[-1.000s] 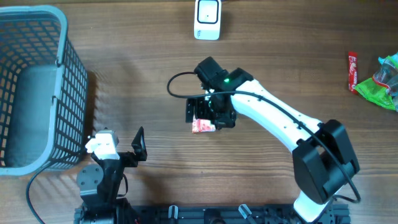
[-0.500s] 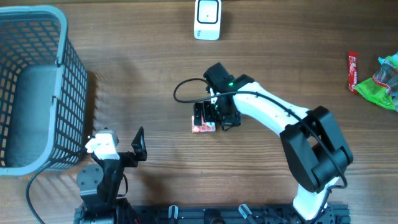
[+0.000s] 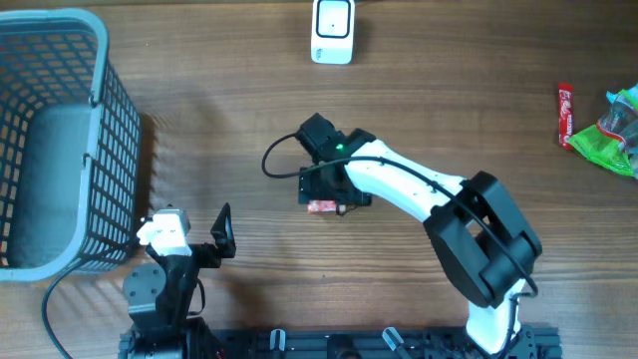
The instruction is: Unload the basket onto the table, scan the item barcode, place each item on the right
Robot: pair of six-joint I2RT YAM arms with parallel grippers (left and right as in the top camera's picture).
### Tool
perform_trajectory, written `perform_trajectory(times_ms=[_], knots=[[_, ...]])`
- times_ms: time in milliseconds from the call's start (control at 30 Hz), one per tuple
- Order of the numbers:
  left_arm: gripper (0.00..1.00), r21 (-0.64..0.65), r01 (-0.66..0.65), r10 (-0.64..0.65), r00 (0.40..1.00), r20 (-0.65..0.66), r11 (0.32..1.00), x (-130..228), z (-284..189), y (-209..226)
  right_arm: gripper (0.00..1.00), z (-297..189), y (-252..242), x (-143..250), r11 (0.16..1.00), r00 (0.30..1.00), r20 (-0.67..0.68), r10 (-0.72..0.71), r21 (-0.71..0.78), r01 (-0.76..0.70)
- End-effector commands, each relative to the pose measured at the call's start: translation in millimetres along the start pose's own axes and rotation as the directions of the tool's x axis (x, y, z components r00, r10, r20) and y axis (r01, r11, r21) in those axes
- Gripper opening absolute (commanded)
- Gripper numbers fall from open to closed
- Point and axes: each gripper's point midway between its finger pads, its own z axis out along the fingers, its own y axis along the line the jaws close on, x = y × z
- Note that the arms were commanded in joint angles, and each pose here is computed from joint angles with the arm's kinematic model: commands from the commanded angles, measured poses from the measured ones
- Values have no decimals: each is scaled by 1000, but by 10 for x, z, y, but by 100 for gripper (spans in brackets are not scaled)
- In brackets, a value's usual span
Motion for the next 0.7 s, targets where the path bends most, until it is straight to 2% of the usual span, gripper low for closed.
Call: perform_trajectory(times_ms=[0, 100, 167, 267, 333, 500, 600, 667], knots=[[100, 2, 8, -8, 1000, 6, 1000, -6, 0, -3, 82, 168, -63, 14, 999, 1000, -28, 5, 51, -4], [100, 2, 8, -8, 1000, 6, 1000, -6, 0, -3, 59, 114, -38, 124, 999, 996, -91, 10, 39, -7], [100, 2, 8, -8, 1000, 6, 1000, -6, 0, -3, 55, -58, 28, 173, 1000, 988, -154, -13, 18, 16], [100, 2, 8, -8, 1000, 6, 1000, -6, 0, -3, 55, -538, 283, 184, 992, 962, -262, -76, -121, 46], [100, 2, 8, -8, 1000, 6, 1000, -6, 0, -3, 56, -816, 432, 323, 969, 925, -350, -145, -238, 62], [100, 2, 8, -8, 1000, 6, 1000, -6, 0, -3, 56, -1112, 431, 810, 955, 808, -566, -165, -297, -13], [100, 2, 8, -8, 1000, 5, 1000, -5, 0, -3, 55, -1159, 409, 878, 954, 787, -591, -175, -300, -13], [100, 2, 8, -8, 1000, 5, 1000, -5, 0, -3, 55, -1049, 383, 735, 957, 830, -522, -195, -289, 43]])
